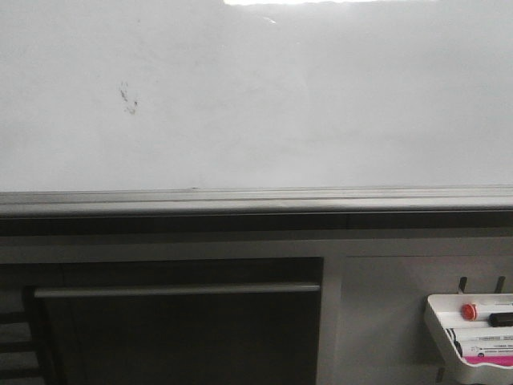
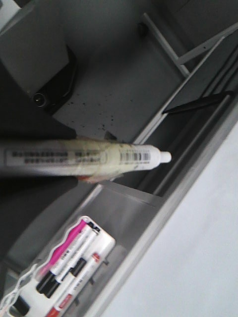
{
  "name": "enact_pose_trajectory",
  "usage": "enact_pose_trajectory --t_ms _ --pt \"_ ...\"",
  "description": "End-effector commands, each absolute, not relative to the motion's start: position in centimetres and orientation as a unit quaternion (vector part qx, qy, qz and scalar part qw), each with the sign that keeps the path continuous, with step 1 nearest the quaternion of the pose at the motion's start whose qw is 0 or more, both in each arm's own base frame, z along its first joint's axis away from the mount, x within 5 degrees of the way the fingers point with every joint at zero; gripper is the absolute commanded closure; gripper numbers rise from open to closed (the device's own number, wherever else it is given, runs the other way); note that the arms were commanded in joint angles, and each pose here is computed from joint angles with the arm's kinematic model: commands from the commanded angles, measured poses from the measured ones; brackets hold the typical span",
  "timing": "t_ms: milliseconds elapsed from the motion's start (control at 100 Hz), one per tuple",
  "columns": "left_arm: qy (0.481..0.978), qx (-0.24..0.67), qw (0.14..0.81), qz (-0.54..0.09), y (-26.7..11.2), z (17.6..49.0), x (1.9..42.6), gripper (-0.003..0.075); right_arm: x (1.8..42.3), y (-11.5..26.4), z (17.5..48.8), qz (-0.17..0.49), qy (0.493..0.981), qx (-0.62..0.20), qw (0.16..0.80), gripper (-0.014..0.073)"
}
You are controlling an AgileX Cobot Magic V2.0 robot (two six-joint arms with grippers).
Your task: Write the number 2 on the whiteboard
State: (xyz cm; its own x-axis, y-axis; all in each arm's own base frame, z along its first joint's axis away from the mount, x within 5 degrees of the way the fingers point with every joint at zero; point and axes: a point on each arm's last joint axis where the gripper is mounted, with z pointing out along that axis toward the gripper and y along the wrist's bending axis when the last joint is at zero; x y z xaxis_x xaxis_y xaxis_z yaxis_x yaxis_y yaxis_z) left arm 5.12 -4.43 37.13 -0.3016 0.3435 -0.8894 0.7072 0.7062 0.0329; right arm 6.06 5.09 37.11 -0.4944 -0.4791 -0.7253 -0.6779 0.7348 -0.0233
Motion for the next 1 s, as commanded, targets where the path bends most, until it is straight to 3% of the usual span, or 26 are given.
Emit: enact_pose_trajectory --t_ms 0,310,530,870,990 --pt "0.76 0.326 0.525 -0.199 -4.6 37.9 5.4 0.0226 5.7 4.8 37.5 0.135 0.851 -0.336 0.38 0.0591" --pt "0.759 0.33 0.529 -0.187 -4.7 37.6 5.6 0.0226 7.2 5.9 37.9 0.186 0.844 -0.266 0.427 0.0591" --pt "0.759 0.33 0.529 -0.187 -4.7 37.6 5.6 0.0226 11.2 8.7 37.3 0.183 0.866 -0.267 0.382 0.0591" --pt "0.759 0.33 0.529 -0.187 -4.7 37.6 5.6 0.0226 19.1 13.2 38.9 0.134 0.875 -0.333 0.325 0.0591" --pt "0.76 0.331 0.53 -0.179 -4.6 37.6 5.6 0.0226 21.5 13.6 39.9 0.213 0.861 -0.347 0.304 0.0591"
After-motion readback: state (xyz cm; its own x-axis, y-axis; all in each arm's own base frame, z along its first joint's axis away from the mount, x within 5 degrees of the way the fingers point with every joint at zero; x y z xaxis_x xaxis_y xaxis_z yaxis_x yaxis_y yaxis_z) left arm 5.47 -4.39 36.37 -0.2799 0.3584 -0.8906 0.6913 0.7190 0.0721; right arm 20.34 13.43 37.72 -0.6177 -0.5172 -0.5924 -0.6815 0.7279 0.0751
